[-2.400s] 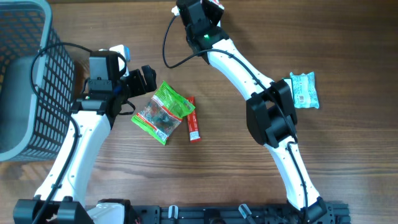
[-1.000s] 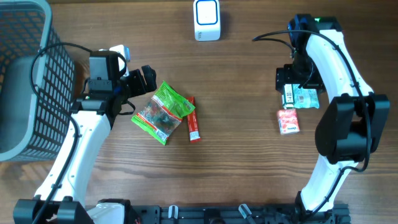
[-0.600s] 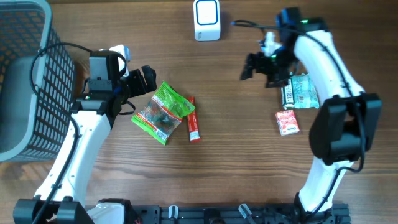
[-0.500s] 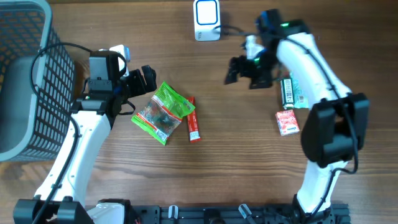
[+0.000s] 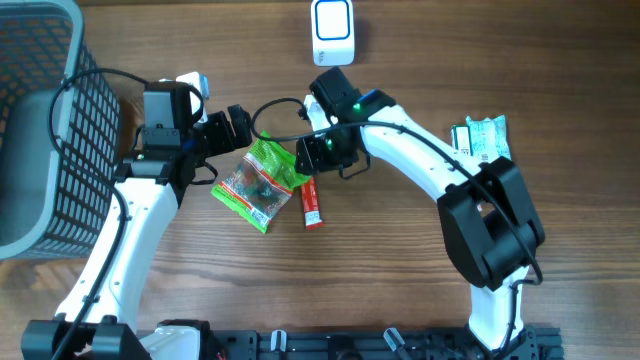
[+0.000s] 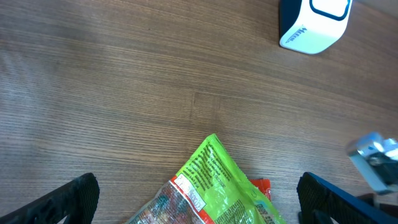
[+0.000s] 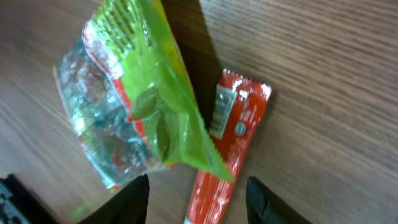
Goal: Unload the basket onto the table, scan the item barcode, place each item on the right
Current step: 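Reach the right gripper to the red stick at table center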
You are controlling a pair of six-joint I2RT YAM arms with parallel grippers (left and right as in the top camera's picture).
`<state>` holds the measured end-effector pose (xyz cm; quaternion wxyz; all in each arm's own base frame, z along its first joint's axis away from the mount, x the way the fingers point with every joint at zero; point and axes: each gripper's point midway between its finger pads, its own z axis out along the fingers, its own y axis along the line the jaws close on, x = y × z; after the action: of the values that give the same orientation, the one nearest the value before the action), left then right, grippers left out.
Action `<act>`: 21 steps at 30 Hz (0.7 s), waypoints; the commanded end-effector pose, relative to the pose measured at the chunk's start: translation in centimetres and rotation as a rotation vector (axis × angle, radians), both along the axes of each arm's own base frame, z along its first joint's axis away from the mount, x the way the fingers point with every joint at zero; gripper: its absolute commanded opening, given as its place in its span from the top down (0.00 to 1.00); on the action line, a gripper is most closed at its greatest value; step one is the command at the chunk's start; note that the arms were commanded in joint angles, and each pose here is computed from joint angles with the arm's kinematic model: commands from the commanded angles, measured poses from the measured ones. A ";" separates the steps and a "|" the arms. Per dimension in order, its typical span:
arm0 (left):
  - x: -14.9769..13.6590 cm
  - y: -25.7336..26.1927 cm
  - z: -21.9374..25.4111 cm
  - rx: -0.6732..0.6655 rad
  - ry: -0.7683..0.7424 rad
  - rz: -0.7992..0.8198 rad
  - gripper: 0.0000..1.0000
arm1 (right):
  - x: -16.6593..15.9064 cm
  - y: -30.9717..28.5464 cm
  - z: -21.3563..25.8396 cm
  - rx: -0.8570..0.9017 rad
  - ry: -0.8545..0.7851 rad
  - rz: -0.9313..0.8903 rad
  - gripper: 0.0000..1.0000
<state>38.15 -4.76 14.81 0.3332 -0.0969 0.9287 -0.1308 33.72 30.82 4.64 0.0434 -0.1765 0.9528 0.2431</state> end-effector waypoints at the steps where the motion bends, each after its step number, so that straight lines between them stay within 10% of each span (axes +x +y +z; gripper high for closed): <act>1: 0.2 0.3 0.6 0.013 -0.020 -0.001 0.00 | 0.2 0.0 -2.0 0.006 -0.025 -0.007 0.50; 10: 0.2 0.3 0.6 0.013 -0.020 -0.001 0.00 | 0.6 0.3 -2.7 0.032 -0.062 -0.007 0.73; 14: 0.2 0.3 0.6 0.013 -0.020 -0.001 0.00 | 0.4 0.2 -2.8 0.027 -0.055 -0.007 0.35; 21: 0.2 0.3 0.6 0.013 -0.020 -0.001 0.00 | -2.4 -1.3 -3.7 -0.051 0.063 -0.004 0.33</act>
<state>38.16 -4.76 14.82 0.3334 -0.0969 0.9286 -0.1308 32.66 30.09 2.02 0.0363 -0.1719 0.9548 0.2400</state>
